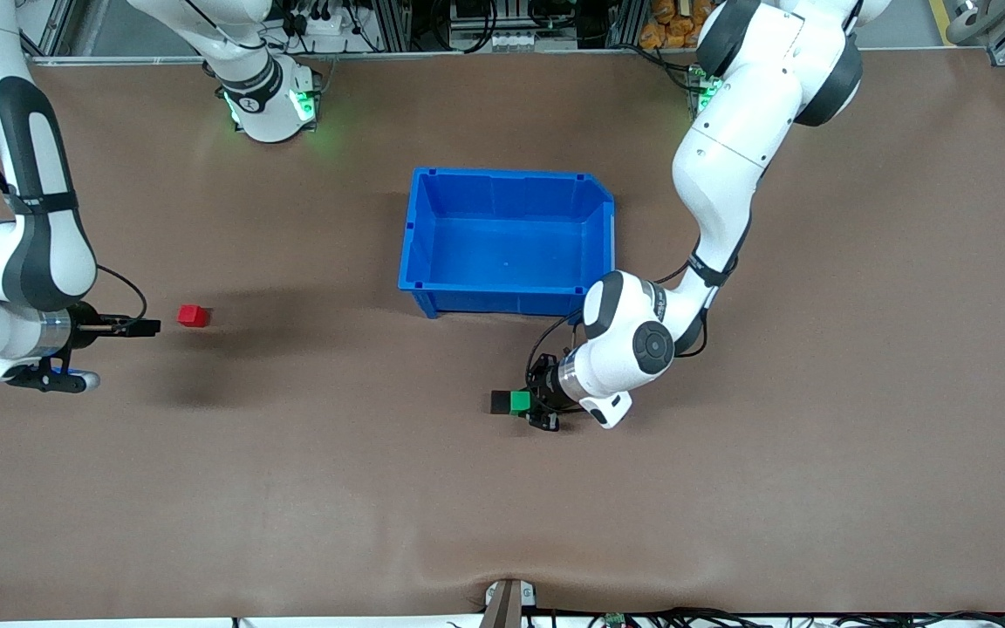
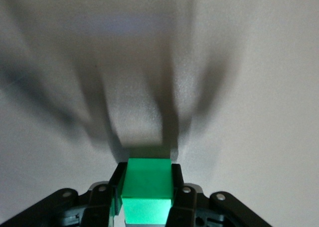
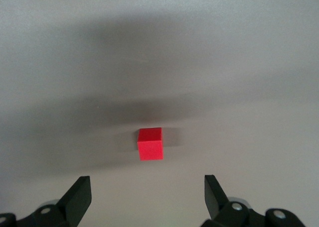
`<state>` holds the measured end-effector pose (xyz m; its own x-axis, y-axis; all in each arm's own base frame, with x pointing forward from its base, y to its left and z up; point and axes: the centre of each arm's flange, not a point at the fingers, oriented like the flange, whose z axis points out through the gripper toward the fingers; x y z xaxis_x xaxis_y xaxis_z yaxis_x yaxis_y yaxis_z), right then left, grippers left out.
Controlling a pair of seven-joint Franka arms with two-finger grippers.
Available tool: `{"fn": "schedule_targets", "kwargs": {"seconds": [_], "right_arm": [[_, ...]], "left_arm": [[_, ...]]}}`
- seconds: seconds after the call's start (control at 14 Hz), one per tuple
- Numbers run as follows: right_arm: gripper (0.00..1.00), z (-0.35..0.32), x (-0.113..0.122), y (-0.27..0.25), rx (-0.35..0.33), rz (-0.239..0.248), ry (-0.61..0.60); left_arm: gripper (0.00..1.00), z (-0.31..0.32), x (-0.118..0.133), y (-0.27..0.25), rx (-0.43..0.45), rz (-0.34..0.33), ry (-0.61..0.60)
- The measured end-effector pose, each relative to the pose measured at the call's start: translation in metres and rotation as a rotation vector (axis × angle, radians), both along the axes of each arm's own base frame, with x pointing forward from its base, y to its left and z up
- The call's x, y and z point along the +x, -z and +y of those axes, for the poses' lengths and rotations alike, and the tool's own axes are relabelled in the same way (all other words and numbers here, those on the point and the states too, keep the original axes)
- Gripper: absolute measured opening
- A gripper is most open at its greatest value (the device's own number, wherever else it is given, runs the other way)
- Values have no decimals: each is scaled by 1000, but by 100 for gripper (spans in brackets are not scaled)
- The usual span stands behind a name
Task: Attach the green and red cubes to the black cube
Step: 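Lower the green cube beside the black cube with the left gripper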
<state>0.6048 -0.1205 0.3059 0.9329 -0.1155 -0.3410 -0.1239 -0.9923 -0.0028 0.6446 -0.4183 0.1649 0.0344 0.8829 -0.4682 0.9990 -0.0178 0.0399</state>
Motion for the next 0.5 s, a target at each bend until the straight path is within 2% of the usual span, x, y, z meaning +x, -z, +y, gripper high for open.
{"fn": "schedule_targets", "kwargs": {"seconds": [0.43,0.5], "right_arm": [[100,-2,0,18,2,15,4],[100,-3,0,20,2,16,5]], "left_arm": [[40,-8,-4,-3,39,-37,55],[44,-9,-4,-3,45,-40,62]]}}
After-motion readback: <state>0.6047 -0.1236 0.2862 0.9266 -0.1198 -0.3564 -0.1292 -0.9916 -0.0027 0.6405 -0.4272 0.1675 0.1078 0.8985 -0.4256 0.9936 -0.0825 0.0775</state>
